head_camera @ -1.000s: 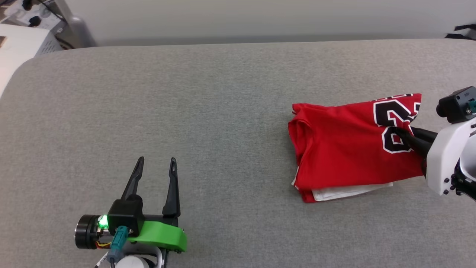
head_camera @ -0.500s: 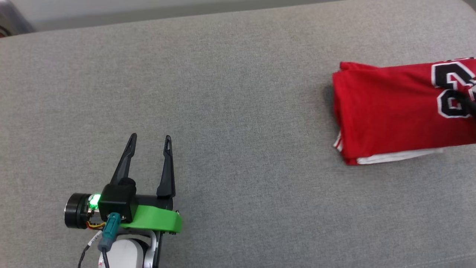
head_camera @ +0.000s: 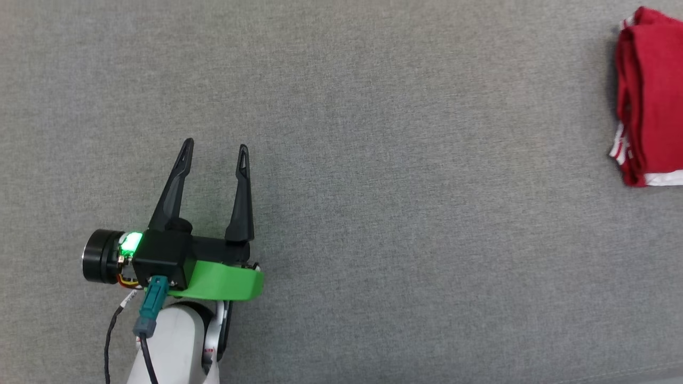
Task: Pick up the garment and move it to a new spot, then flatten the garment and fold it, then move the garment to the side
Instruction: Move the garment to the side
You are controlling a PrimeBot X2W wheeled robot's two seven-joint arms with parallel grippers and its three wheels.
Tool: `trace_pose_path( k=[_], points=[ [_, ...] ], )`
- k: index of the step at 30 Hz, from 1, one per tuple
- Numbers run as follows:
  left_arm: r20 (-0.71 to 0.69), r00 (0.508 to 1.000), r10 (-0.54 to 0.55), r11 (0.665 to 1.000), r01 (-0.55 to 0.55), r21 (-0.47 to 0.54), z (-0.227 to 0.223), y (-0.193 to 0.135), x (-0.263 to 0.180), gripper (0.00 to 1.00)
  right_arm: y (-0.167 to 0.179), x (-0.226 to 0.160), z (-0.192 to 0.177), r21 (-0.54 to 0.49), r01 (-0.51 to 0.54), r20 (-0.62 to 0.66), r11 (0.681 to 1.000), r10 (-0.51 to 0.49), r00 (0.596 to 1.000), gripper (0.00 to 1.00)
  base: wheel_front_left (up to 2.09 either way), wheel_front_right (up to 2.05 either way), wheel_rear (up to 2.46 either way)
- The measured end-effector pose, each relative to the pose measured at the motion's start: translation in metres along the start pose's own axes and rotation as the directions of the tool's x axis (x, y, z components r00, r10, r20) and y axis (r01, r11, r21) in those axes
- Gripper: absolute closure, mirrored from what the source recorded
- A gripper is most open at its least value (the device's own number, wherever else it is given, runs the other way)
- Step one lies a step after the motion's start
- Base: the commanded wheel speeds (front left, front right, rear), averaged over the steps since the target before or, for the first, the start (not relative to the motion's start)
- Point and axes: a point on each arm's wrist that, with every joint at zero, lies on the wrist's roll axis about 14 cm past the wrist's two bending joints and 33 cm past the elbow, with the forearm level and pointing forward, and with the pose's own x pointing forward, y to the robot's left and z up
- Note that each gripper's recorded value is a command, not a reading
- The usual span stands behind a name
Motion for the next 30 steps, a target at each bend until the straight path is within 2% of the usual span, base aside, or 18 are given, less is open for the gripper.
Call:
trace_pose_path(
  k=[8, 13, 14, 15, 18, 21, 25, 30],
  points=[
    [-0.028, 0.999, 0.018, 1.000, -0.018, -0.001, -0.018, 0.010, 0.004, 0.00, -0.040, 0.030, -0.010, 0.036, 0.140, -0.034, 0.990, -0.138, 0.990, 1.00, 0.00, 0.00, 0.00],
    [-0.052, 0.998, 0.036, 0.999, -0.035, 0.007, -0.027, 0.017, 0.002, 0.00, -0.041, 0.046, -0.013, 0.038, 0.166, -0.030, 0.985, -0.165, 0.986, 1.00, 0.00, 0.00, 0.00],
    [-0.055, 0.998, 0.039, 0.999, -0.039, 0.010, -0.028, 0.018, 0.001, 0.00, -0.039, 0.049, -0.014, 0.041, 0.167, -0.027, 0.985, -0.166, 0.986, 0.60, 0.00, 0.00, 0.00],
    [-0.056, 0.998, 0.040, 0.999, -0.040, 0.011, -0.028, 0.018, 0.001, 0.00, -0.037, 0.051, -0.017, 0.043, 0.166, -0.030, 0.985, -0.164, 0.986, 0.00, 0.00, 0.00, 0.00],
    [-0.048, 0.998, 0.048, 0.999, -0.047, 0.018, -0.023, 0.020, -0.001, 0.00, -0.033, 0.051, -0.020, 0.075, 0.167, -0.016, 0.983, -0.166, 0.986, 0.00, 0.00, 0.00, 0.00],
    [-0.030, 0.998, 0.056, 0.998, -0.055, 0.027, -0.013, 0.021, -0.003, 0.00, -0.043, 0.041, -0.013, 0.057, 0.193, 0.031, 0.980, -0.195, 0.980, 0.00, 0.00, 0.00, 0.00],
    [-0.005, 0.998, 0.066, 0.997, -0.065, 0.031, 0.003, 0.022, -0.009, 0.00, -0.051, 0.023, 0.014, 0.069, 0.208, 0.176, 0.976, -0.217, 0.960, 0.00, 0.00, 0.00, 0.00],
    [0.005, 0.996, 0.087, 0.995, -0.087, 0.041, 0.016, 0.024, -0.025, 0.00, -0.040, 0.001, 0.046, 0.104, 0.169, 0.359, 0.980, -0.195, 0.913, 0.00, 0.00, 0.00, 0.00]
  ],
)
